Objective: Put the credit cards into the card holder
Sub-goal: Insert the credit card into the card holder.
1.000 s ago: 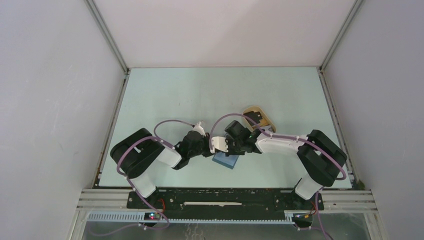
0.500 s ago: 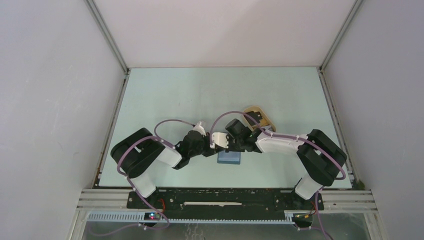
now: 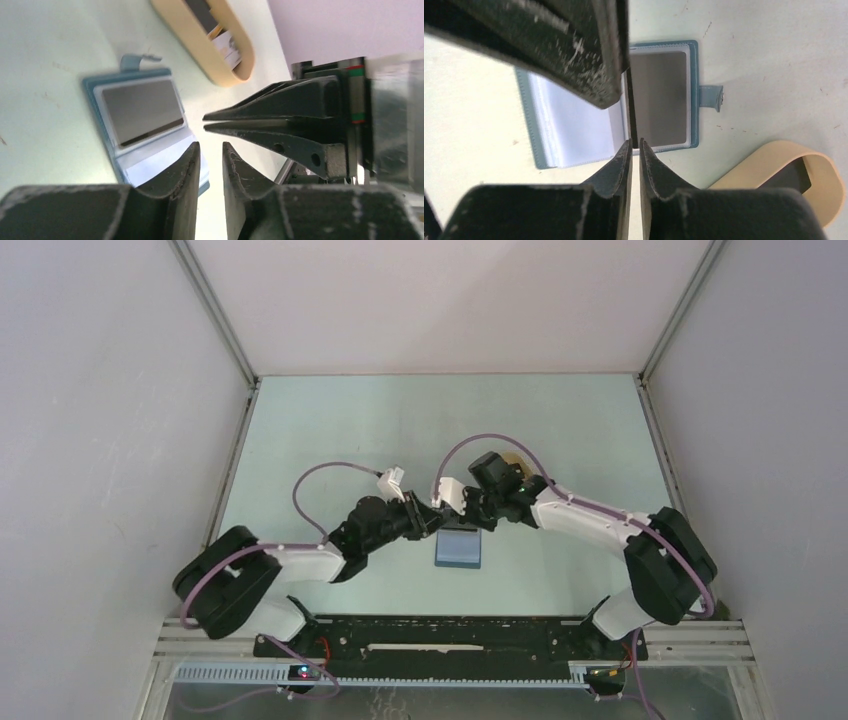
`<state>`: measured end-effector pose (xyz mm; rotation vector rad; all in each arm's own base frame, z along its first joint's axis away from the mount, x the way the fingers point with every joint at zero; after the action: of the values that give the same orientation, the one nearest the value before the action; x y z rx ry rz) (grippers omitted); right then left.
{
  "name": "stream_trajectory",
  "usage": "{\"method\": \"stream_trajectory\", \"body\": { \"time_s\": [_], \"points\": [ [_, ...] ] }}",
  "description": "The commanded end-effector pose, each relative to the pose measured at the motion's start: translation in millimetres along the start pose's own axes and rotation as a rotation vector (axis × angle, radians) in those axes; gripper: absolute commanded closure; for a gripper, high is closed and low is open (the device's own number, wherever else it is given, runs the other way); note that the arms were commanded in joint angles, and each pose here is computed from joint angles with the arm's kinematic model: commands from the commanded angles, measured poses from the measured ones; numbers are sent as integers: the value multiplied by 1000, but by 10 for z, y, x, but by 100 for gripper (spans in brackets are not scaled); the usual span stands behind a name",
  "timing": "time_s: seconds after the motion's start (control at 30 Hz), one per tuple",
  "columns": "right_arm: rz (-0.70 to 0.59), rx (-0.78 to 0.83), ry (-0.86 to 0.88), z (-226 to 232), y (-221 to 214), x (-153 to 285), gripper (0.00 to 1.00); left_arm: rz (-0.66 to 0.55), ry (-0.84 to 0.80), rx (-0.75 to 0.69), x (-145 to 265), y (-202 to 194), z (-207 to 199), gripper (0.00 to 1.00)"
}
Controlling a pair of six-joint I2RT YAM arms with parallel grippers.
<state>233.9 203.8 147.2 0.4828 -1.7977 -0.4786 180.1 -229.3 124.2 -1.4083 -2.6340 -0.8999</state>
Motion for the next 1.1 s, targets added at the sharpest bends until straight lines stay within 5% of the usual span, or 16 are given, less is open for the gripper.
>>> {"method": "stream_trajectory", "body": {
  "time_s": [0.0, 0.33, 0.43, 0.53, 0.57, 0.83, 1.07],
  "points": [
    [-124, 2, 106, 12, 121, 325, 82, -83, -30, -157, 173, 116, -116, 71],
    [-265, 153, 199, 149, 84, 732, 73, -309, 37, -397, 677, 467, -403, 46],
    [-235, 168, 184, 128, 18, 756, 71, -375, 41, -434, 829, 526, -436, 30],
    [-167, 186, 180, 110, -111, 713, 71, -424, 65, -415, 903, 520, -366, 1],
    [-144, 184, 173, 103, -154, 683, 72, -429, 83, -393, 905, 504, -326, 0],
    [-12, 261, 181, 172, -362, 363, 77, -274, 163, -276, 649, 288, -23, 9],
    [117, 286, 225, 276, -391, 29, 87, -102, 261, -157, 314, 172, 70, 56]
  ]
}}
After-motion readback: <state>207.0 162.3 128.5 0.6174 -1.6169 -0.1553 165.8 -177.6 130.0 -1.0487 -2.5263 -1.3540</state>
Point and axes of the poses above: each gripper's point midway between its finger pads, its own x axis back along the fingers, its own z axis along the line the jaws close on, y = z × x, the point moved 10 cm from there along x, back along the fingers, and after that the axes turned 6 degrees about x, right-handed, at the moved point
